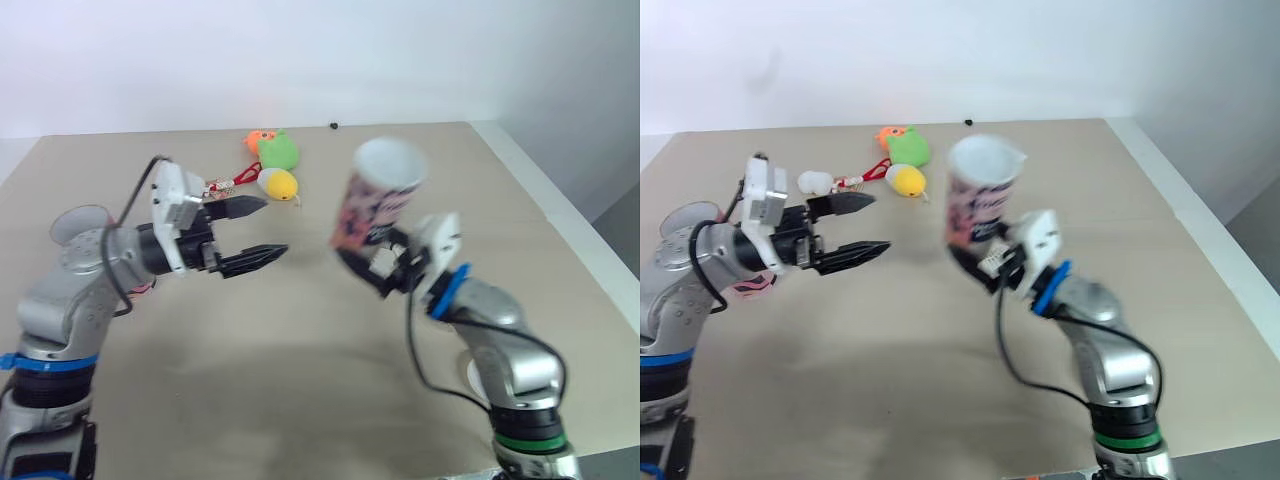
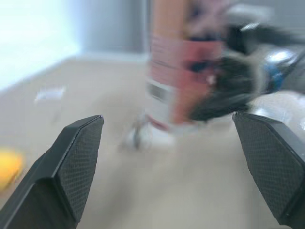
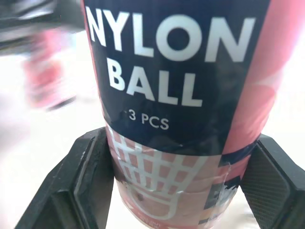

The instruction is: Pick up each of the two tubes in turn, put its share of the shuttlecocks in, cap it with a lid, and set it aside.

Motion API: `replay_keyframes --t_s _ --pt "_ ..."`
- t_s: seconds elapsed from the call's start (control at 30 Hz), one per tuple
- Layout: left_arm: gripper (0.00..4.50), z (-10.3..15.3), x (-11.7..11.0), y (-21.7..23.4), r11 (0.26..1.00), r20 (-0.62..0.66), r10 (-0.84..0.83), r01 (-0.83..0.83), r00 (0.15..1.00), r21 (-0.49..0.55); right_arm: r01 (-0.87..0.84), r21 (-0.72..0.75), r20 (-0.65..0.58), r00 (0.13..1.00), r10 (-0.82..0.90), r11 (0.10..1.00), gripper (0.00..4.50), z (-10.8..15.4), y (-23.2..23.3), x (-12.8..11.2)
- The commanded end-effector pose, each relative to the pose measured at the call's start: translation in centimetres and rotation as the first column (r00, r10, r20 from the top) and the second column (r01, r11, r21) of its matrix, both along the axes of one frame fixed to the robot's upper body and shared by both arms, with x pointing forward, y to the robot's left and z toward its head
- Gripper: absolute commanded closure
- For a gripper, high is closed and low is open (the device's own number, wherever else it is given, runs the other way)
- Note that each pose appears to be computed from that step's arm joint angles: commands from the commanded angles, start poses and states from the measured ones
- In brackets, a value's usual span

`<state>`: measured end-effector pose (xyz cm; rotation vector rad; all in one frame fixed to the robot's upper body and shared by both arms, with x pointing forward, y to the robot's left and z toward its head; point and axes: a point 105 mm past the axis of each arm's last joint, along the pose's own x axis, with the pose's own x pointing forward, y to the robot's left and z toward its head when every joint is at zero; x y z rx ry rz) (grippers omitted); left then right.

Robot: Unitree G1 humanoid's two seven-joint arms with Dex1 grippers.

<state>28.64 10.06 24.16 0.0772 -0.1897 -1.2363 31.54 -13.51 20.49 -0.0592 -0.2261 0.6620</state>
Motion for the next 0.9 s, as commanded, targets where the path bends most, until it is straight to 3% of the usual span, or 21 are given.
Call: replay_keyframes --t_s 0.03,0.17,0.23,0.33,0.4,0.5,0.8,0.83,0.9 --pt "0.00 1.1 -0.7 -3.1 0.996 0.043 -0.073 0.075 0.996 -0.057 0.294 0.097 0.042 0.953 -0.299 0.951 0.72 2.6 -6.2 0.5" --pt "0.00 0.9 -0.2 -5.5 0.991 0.063 -0.088 0.094 0.994 -0.097 0.542 0.158 0.011 0.835 -0.550 0.825 0.72 2.7 -12.6 0.1" --pt "0.00 0.4 0.1 -6.8 0.988 0.068 -0.104 0.111 0.992 -0.107 0.672 0.157 -0.036 0.736 -0.676 0.723 0.72 1.7 -16.8 -0.5" --pt "0.00 -0.8 0.3 -8.5 0.986 0.053 -0.134 0.139 0.990 -0.095 0.835 0.095 -0.178 0.550 -0.816 0.542 0.72 -2.8 -22.8 -2.0" --pt "0.00 -1.4 0.3 -8.8 0.986 0.046 -0.145 0.148 0.988 -0.075 0.870 0.054 -0.209 0.490 -0.846 0.490 0.72 -5.0 -24.2 -2.5" --pt "0.00 -2.1 0.1 -8.9 0.985 0.031 -0.162 0.164 0.986 -0.057 0.894 0.043 -0.267 0.440 -0.857 0.446 0.72 -7.9 -25.0 -2.9" --pt "0.00 -2.6 0.0 -8.4 0.988 0.025 -0.146 0.147 0.989 -0.040 0.914 -0.057 -0.369 0.354 -0.859 0.402 0.72 -13.3 -25.8 -4.5" --pt "0.00 -2.6 0.0 -8.4 0.988 0.023 -0.146 0.147 0.989 -0.040 0.913 -0.061 -0.374 0.354 -0.857 0.404 0.13 -13.6 -25.8 -4.8" --pt "0.00 -2.8 -0.1 -8.5 0.988 0.020 -0.147 0.148 0.989 -0.037 0.912 -0.053 -0.363 0.361 -0.859 0.406 0.04 -13.2 -25.7 -5.1"
